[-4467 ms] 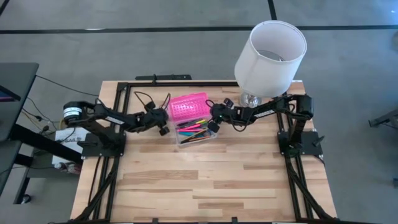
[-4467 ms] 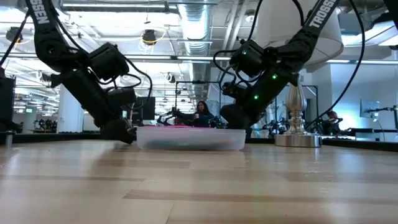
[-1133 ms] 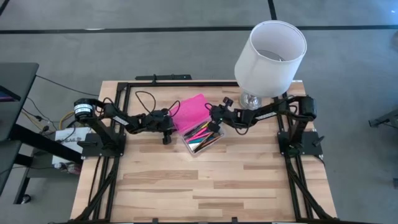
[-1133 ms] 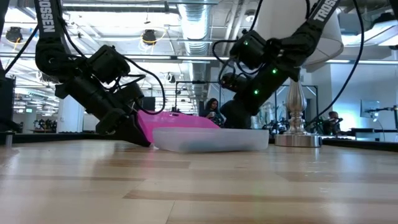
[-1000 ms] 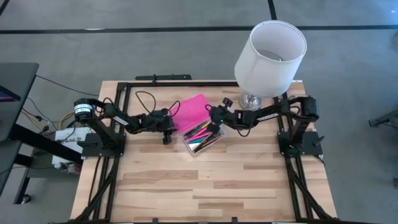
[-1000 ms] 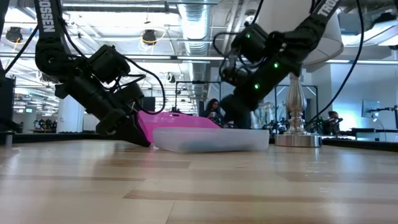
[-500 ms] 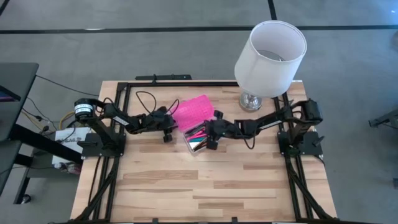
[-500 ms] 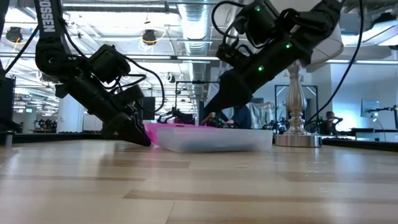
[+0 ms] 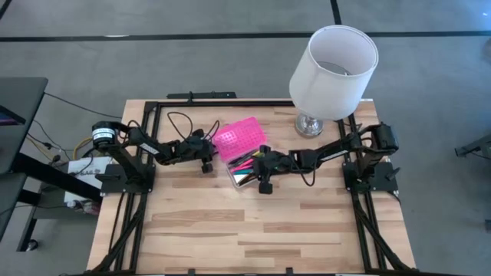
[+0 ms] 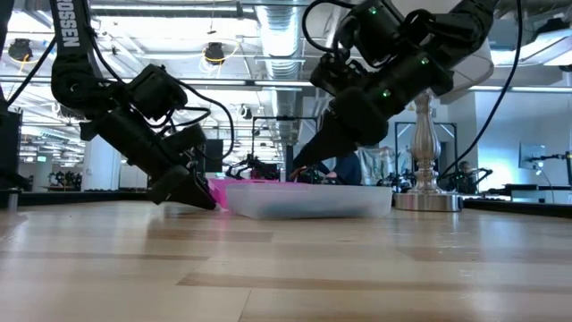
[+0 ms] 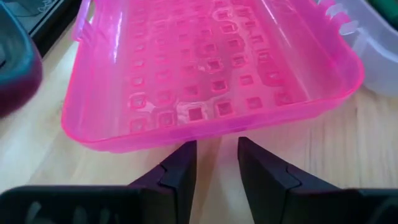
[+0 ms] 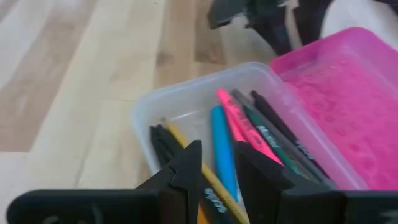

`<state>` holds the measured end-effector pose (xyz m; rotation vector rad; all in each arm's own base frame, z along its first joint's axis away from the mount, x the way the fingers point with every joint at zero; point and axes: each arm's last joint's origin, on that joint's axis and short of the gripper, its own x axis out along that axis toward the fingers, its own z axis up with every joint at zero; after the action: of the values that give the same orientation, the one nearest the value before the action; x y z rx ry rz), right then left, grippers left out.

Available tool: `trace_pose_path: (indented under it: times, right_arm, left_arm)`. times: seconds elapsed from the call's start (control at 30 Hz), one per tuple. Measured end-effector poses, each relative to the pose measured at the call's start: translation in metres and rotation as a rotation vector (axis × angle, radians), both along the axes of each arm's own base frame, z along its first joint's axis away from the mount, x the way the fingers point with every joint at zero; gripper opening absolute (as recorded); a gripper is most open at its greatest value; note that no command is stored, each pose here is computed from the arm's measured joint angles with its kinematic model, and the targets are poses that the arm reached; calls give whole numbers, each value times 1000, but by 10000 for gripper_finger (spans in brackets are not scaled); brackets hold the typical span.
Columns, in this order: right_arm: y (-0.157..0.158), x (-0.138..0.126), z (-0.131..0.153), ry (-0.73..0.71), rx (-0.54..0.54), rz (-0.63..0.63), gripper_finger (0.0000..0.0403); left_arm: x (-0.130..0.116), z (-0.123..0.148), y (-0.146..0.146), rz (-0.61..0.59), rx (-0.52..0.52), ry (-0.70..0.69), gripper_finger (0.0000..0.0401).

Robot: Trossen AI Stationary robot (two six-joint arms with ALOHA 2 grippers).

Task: Pick & place school supplies into a supply box
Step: Close the pink supply box

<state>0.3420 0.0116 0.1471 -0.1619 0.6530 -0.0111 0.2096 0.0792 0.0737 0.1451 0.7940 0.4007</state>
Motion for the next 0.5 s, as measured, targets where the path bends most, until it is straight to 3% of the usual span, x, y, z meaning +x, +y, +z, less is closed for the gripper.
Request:
trace_pose_path:
  times: [0.5]
  right_arm:
    - [3,1,1,-16,70,65,91]
  left_arm:
    - [-3,1,5,185,108,-6,114]
